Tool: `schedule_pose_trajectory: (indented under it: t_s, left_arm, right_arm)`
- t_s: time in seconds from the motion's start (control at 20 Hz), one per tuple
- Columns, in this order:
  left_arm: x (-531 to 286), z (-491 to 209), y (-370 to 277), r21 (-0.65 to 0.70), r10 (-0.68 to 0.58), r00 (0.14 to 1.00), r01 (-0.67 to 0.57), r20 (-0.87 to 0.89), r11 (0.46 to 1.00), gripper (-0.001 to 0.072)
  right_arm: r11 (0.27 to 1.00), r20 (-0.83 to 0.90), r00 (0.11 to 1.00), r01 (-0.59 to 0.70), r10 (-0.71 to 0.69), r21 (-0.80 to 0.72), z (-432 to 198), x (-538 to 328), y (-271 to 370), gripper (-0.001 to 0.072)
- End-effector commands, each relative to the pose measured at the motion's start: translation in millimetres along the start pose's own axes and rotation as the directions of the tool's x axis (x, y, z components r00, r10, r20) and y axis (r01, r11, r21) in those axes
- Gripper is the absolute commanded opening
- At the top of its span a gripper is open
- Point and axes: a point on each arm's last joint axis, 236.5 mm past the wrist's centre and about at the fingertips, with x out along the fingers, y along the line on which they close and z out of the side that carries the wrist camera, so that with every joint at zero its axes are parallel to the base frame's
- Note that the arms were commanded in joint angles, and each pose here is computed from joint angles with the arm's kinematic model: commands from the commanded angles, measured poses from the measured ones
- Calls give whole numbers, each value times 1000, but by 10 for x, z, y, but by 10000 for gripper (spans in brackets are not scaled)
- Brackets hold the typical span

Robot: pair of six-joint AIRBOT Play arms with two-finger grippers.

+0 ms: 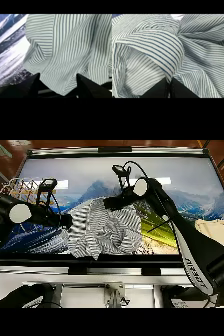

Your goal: Fold the shirts.

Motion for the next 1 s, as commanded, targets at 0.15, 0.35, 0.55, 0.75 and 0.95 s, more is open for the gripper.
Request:
schedule_pose_trajectory:
  t_s: [0.15, 0.35, 0.55, 0.75, 0.95]
  left_arm:
    - [164, -592, -726, -27, -132, 982, 130, -134, 991, 633]
    - [640, -1088, -992, -85, -126, 973, 111, -194, 990, 720]
    - [898, -815, -926, -120, -111, 989, 99, -100, 988, 720]
    - [1274, -659, -1208, -214, -199, 978, 182, -61, 960, 720]
    - [1507, -753, -1131, -293, -161, 980, 122, -113, 948, 650]
  right_arm:
    - [997, -3, 997, 74, -74, -29, -47, -6, 24, 72]
    - [996, -9, 996, 87, -87, -28, -56, -21, -32, 72]
    - [994, -23, 994, 102, -103, -42, -89, -25, -71, 73]
    - [986, -20, 988, 150, -152, -70, -81, -40, -186, 73]
    - [984, -19, 987, 160, -162, -75, -80, -44, -208, 73]
